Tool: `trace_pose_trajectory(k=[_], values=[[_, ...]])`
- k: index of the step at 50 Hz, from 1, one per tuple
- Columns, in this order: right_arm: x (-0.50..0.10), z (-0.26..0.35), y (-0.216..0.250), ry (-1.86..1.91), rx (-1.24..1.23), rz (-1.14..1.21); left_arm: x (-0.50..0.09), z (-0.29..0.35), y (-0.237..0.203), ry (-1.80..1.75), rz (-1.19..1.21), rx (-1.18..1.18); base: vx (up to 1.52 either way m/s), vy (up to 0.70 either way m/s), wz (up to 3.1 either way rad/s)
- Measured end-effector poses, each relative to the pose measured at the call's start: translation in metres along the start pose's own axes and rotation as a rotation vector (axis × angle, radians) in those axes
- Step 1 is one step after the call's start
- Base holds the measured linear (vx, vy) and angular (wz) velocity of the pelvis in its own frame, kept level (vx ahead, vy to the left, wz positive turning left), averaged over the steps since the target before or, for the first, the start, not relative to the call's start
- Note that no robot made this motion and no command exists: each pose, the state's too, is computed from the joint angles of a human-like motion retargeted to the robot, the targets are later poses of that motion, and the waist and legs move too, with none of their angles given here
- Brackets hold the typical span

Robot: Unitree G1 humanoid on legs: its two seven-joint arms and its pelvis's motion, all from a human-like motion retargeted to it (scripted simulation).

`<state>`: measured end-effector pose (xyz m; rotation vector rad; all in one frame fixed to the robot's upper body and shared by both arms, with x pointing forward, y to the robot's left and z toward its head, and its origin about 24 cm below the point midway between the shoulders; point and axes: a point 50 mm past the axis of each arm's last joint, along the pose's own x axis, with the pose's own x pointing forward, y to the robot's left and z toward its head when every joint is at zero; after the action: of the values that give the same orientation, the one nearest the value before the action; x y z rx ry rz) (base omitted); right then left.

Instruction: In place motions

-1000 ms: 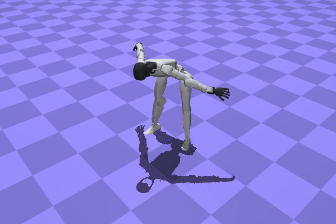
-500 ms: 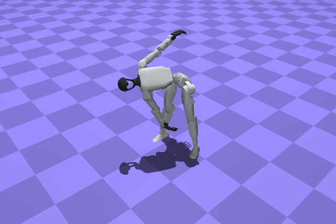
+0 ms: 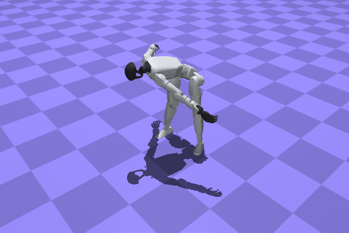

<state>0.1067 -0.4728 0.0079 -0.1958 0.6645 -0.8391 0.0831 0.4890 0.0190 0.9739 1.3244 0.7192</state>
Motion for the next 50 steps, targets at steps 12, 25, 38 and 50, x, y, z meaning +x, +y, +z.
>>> trace_pose_trajectory(k=[12,25,38,50], values=[[0.002,0.093,-0.045,-0.048,-0.355,-0.117,-0.098,-0.233,-0.140,0.606,-0.675,0.233,-0.10,-0.15,1.35],[0.012,0.129,0.043,0.121,-0.490,0.230,-0.121,-0.180,-0.220,0.307,-0.778,0.317,0.11,-0.40,0.61],[0.000,0.005,0.133,0.349,-0.430,0.528,-0.082,-0.107,-0.200,0.046,-0.349,0.292,0.14,0.03,0.17],[-0.036,-0.118,0.050,0.585,-0.634,0.199,-0.073,-0.086,-0.201,0.191,-0.513,-0.098,-0.01,0.43,-0.68]])
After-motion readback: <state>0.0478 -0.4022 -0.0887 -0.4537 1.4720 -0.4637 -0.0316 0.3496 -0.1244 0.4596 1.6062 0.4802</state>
